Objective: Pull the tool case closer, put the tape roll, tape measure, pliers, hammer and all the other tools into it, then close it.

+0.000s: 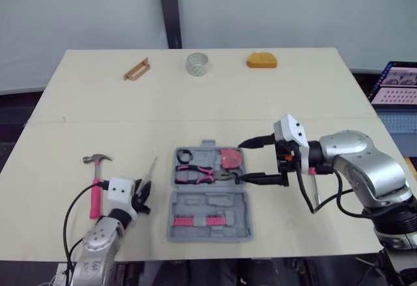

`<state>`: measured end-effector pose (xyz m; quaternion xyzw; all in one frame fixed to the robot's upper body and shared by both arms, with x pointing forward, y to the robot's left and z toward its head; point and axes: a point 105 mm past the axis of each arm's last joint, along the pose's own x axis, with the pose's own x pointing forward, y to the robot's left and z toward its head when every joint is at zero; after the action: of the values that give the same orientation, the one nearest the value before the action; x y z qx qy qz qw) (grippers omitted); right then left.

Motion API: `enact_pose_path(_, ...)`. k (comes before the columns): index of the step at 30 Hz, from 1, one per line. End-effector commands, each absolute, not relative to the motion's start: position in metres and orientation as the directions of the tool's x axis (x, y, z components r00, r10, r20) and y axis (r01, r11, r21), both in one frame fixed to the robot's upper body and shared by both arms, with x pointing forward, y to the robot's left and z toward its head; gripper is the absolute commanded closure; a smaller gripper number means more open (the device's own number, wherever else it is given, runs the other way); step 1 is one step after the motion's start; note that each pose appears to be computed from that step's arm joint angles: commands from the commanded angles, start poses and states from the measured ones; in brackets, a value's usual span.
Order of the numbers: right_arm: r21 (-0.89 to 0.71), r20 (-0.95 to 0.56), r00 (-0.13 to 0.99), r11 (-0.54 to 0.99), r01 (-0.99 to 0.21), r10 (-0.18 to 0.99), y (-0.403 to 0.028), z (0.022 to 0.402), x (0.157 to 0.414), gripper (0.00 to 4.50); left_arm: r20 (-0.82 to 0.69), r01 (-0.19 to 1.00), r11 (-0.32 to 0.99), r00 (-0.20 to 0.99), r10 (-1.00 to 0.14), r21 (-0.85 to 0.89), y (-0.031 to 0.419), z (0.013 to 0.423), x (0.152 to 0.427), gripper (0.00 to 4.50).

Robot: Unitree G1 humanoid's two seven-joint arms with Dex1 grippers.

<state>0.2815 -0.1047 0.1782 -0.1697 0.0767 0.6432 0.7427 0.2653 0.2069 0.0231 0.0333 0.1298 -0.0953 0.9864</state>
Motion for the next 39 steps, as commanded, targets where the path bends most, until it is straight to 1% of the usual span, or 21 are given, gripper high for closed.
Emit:
enact_pose_path(1, -0.196, -0.312, 0.165, 0.107, -0.975, 0.936, -0.105, 0.190, 0.280, 0.00, -0.361, 0.237, 0.971, 0.907, -0.217, 0.011, 0.198, -0.001, 0.256, 4.43)
enact_pose_path(7, -0.202, -0.310, 0.165, 0.104, -0.974, 0.936, -0.105, 0.192, 0.278, 0.00, -0.356, 0.233, 0.972, 0.911, -0.207, 0.029, 0.204, -0.001, 0.259, 4.40)
enact_pose_path(11, -0.212, -0.269, 0.160, 0.104, -0.972, 0.950, -0.101, 0.201, 0.277, 0.00, -0.322, 0.252, 0.967, 0.920, -0.224, 0.045, 0.207, 0.008, 0.263, 4.40)
enact_pose_path(14, -0.218, -0.250, 0.160, 0.105, -0.970, 0.955, -0.100, 0.206, 0.277, 0.00, -0.324, 0.260, 0.964, 0.918, -0.230, 0.052, 0.209, 0.009, 0.263, 4.40)
enact_pose_path(21, -0.223, -0.238, 0.167, 0.113, -0.968, 0.957, -0.100, 0.206, 0.277, 0.00, -0.317, 0.273, 0.959, 0.918, -0.237, 0.073, 0.215, 0.014, 0.266, 4.40)
enact_pose_path(23, -0.225, -0.238, 0.173, 0.119, -0.967, 0.956, -0.102, 0.206, 0.276, 0.00, -0.307, 0.306, 0.946, 0.915, -0.262, 0.105, 0.217, 0.022, 0.268, 4.40)
enact_pose_path(26, -0.229, -0.271, 0.185, 0.123, -0.966, 0.945, -0.111, 0.201, 0.272, 0.00, -0.277, 0.389, 0.905, 0.901, -0.335, 0.171, 0.226, 0.053, 0.272, 4.40)
enact_pose_path(28, -0.227, -0.289, 0.187, 0.122, -0.966, 0.939, -0.115, 0.198, 0.269, 0.00, -0.269, 0.460, 0.863, 0.876, -0.401, 0.210, 0.228, 0.072, 0.275, 4.40)
enact_pose_path(30, -0.226, -0.309, 0.187, 0.119, -0.967, 0.933, -0.119, 0.195, 0.267, 0.00, -0.292, 0.600, 0.759, 0.796, -0.531, 0.253, 0.220, 0.095, 0.274, 4.40)
enact_pose_path(32, -0.230, -0.335, 0.185, 0.110, -0.967, 0.924, -0.123, 0.190, 0.264, 0.00, -0.356, 0.726, 0.630, 0.686, -0.634, 0.277, 0.213, 0.110, 0.270, 4.40)
enact_pose_path(35, -0.235, -0.366, 0.179, 0.095, -0.967, 0.913, -0.126, 0.183, 0.262, 0.00, -0.453, 0.844, 0.452, 0.536, -0.713, 0.288, 0.203, 0.126, 0.269, 4.40)
enact_pose_path(39, -0.240, -0.380, 0.183, 0.094, -0.966, 0.907, -0.130, 0.180, 0.261, 0.00, -0.521, 0.911, 0.315, 0.412, -0.748, 0.268, 0.187, 0.136, 0.270, 4.40)
